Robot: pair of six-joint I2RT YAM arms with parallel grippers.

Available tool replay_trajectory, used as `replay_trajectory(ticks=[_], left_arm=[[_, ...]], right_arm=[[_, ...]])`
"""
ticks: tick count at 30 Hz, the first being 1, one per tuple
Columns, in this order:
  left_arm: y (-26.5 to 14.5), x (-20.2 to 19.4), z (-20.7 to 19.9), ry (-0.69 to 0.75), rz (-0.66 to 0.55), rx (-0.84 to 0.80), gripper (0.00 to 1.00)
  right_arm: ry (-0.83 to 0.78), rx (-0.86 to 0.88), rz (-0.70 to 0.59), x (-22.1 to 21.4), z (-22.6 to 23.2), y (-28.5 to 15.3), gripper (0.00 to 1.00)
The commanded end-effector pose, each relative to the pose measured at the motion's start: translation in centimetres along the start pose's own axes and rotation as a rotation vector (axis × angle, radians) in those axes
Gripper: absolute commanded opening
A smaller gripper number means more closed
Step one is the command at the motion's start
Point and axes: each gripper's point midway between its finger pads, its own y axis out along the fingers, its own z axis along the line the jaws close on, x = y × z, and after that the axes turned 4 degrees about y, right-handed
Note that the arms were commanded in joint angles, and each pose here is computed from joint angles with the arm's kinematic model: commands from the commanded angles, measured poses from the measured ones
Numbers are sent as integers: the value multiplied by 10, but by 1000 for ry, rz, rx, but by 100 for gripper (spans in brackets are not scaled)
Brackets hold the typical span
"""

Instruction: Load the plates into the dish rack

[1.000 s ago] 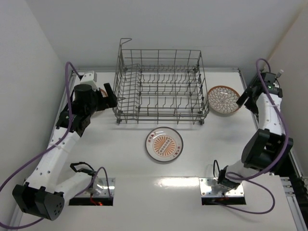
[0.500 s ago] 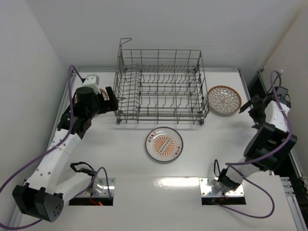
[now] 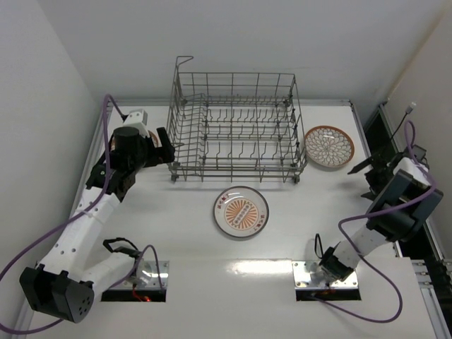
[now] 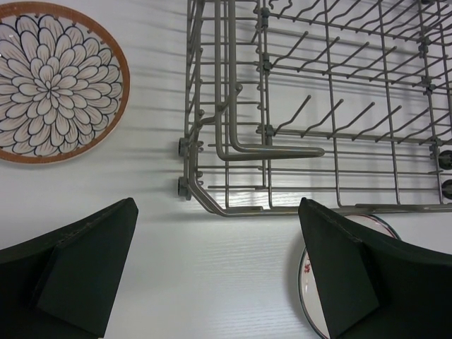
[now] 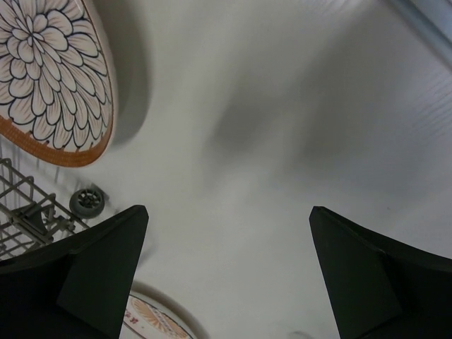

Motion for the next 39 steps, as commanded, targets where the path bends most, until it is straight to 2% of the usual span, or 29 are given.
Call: replay_trajectory(ticks=[1, 15, 21, 26, 31, 39], left_arm=[[0, 7, -9, 13, -16, -38, 100], [-5, 10, -13, 3, -29, -61, 100], [-1, 2, -13, 3, -20, -68, 100], [5, -2, -18, -7, -17, -96, 100], [13, -1, -23, -7, -16, -115, 100], [23, -1, -29, -6, -3, -143, 100]], right_arm=[[-1, 82, -6, 4, 8, 6, 99], [21, 128, 72, -6, 2, 34, 99], [8, 263, 100, -5, 19, 49, 99], [-16, 420, 56, 4, 41, 52, 99], [-46, 439, 12, 14, 46, 52, 99], [-14, 431, 10, 22, 53, 72, 99]])
